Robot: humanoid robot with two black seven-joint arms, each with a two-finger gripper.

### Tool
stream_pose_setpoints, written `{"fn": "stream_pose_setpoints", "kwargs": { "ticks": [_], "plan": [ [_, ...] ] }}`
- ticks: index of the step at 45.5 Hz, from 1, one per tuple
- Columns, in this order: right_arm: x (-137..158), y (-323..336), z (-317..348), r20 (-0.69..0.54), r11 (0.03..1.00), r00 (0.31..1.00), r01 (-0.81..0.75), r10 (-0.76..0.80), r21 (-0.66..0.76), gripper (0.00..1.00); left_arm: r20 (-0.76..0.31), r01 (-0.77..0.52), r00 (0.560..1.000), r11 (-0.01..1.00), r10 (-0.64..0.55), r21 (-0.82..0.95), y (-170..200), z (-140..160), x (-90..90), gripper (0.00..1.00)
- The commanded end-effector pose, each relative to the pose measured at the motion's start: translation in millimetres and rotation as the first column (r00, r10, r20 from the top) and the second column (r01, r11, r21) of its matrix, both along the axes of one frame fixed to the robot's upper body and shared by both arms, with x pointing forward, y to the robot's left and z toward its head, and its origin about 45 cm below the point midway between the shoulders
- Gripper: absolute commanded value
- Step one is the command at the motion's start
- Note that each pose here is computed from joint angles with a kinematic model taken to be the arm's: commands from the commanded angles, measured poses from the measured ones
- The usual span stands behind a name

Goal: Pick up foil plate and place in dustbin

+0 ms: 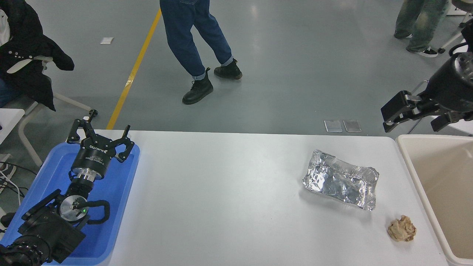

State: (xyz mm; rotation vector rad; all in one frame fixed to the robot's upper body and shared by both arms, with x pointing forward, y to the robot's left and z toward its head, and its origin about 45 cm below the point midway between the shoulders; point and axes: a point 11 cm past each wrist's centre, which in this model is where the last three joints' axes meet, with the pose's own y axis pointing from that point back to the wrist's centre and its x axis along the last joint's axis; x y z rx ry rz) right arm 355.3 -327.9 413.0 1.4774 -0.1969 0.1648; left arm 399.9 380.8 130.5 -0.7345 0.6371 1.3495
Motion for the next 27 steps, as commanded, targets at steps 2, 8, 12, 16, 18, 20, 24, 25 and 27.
{"fn": "stream_pose_setpoints", "kwargs": {
  "ticks": [2, 8, 12, 16, 18, 20, 24, 25, 27],
  "plan": [
    [0, -8, 0, 0.002, 1.0, 1.0, 0.022, -0.022, -0.011, 1.0, 0.0, 0.0, 1.0, 1.0, 0.0, 0.0, 0, 0, 0.0, 1.0],
    [-1, -10, -2, -0.004, 1.0, 1.0, 0.027, -0.027, -0.013, 1.0, 0.001, 0.001, 1.0, 1.0, -0.001, 0.001, 0, 1, 0.5, 1.0],
    [0, -8, -5, -0.011, 1.0, 1.0, 0.023, -0.023, -0.01, 1.0, 0.002, 0.0, 1.0, 1.0, 0.0, 0.0, 0, 1, 0.5, 1.0],
    [3, -9, -3, 0.003, 1.0, 1.0, 0.026, -0.026, -0.004, 1.0, 0.0, 0.0, 1.0, 1.0, 0.0, 0.0, 0, 0, 0.0, 1.0],
    [2, -13, -9, -0.007, 0.999, 0.999, 0.038, -0.038, 0.011, 1.0, 0.0, -0.002, 1.0, 1.0, 0.002, 0.0, 1, 0, -0.2, 1.0],
    [-1, -21, -25, -0.041, 0.997, 0.997, 0.063, -0.062, 0.035, 1.0, 0.0, 0.0, 1.0, 1.0, 0.0, 0.0, 0, 0, 0.0, 1.0],
    [0, -31, -56, -0.088, 0.991, 0.992, 0.102, -0.095, 0.081, 1.0, 0.001, 0.001, 1.0, 1.0, -0.001, 0.001, 0, 1, 0.5, 1.0],
    [1, -32, -65, -0.097, 0.989, 0.99, 0.111, -0.101, 0.096, 1.0, 0.001, 0.001, 1.0, 1.0, -0.001, 0.001, 0, 1, 0.5, 1.0],
    [5, -37, -80, -0.077, 0.985, 0.99, 0.126, -0.118, 0.118, 1.0, 0.001, 0.001, 1.0, 1.0, -0.001, 0.001, 0, 1, 0.5, 1.0]
  ]
}}
